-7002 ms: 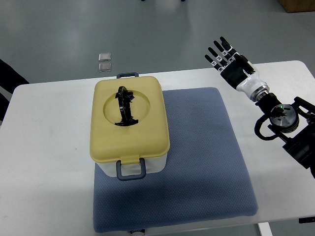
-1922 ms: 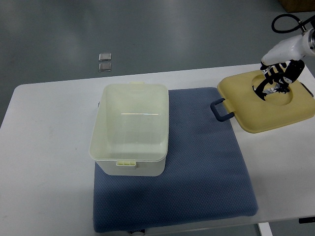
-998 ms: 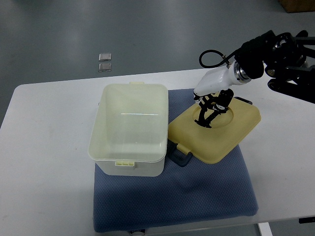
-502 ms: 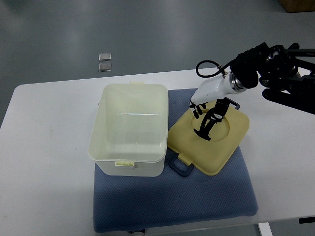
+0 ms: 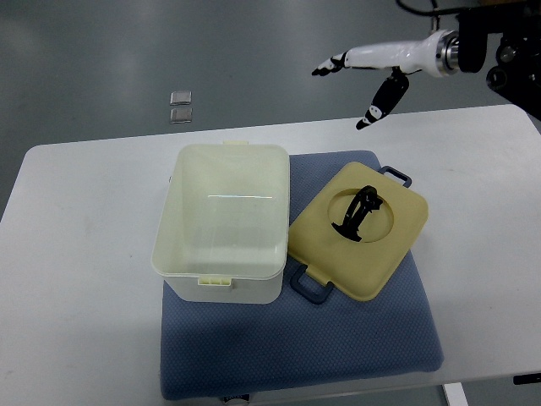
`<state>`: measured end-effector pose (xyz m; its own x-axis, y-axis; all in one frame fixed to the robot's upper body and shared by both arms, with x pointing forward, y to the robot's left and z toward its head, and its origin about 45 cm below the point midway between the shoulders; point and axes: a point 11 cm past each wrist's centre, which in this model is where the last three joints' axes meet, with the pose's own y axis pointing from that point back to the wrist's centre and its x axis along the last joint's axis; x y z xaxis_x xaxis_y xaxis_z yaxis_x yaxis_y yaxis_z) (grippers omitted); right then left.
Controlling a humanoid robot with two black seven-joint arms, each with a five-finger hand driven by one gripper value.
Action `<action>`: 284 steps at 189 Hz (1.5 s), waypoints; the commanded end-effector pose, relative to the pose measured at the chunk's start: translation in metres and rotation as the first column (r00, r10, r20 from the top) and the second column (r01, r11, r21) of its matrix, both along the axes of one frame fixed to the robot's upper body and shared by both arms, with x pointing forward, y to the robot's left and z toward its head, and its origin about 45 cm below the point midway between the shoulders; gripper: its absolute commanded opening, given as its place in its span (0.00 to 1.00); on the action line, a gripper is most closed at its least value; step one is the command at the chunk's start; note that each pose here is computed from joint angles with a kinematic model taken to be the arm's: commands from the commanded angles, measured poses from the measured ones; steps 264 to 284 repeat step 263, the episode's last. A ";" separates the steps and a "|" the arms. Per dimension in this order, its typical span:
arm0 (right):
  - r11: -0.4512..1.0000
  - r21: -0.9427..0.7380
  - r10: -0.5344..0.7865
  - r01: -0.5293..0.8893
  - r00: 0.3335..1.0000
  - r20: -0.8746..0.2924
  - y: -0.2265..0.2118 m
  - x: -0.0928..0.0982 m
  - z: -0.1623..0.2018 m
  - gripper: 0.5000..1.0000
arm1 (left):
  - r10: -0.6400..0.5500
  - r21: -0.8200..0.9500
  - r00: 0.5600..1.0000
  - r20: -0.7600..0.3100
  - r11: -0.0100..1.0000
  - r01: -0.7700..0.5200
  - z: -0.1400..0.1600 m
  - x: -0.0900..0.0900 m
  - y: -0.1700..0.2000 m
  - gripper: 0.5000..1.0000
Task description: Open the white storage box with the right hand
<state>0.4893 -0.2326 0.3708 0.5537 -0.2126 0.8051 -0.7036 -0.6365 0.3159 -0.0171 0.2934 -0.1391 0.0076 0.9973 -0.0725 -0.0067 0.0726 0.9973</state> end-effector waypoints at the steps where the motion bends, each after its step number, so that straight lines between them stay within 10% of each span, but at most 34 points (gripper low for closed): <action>1: 0.880 0.445 -0.129 0.166 0.985 -0.112 -0.028 0.011 0.014 0.85 | 0.000 -0.004 1.000 0.000 1.000 0.000 0.000 0.000 -0.001 1.00; 32: 0.237 0.837 -0.055 0.493 0.867 -0.495 -0.045 0.014 -0.023 0.85 | -0.002 -0.008 1.000 0.001 1.000 0.002 0.000 0.000 -0.003 1.00; 52: -0.200 0.734 0.108 0.649 0.759 -0.642 -0.049 0.013 -0.061 0.85 | -0.002 -0.010 1.000 0.001 1.000 0.002 0.000 0.000 -0.003 1.00; 81: -0.473 0.580 0.224 0.663 0.727 -0.649 -0.057 0.003 -0.096 0.85 | -0.001 -0.007 1.000 -0.001 1.000 0.001 0.000 -0.001 -0.003 1.00; 284: -0.470 0.560 0.234 0.682 0.708 -0.666 -0.052 -0.029 -0.160 0.85 | -0.003 -0.008 1.000 0.000 1.000 0.003 0.000 0.000 -0.003 1.00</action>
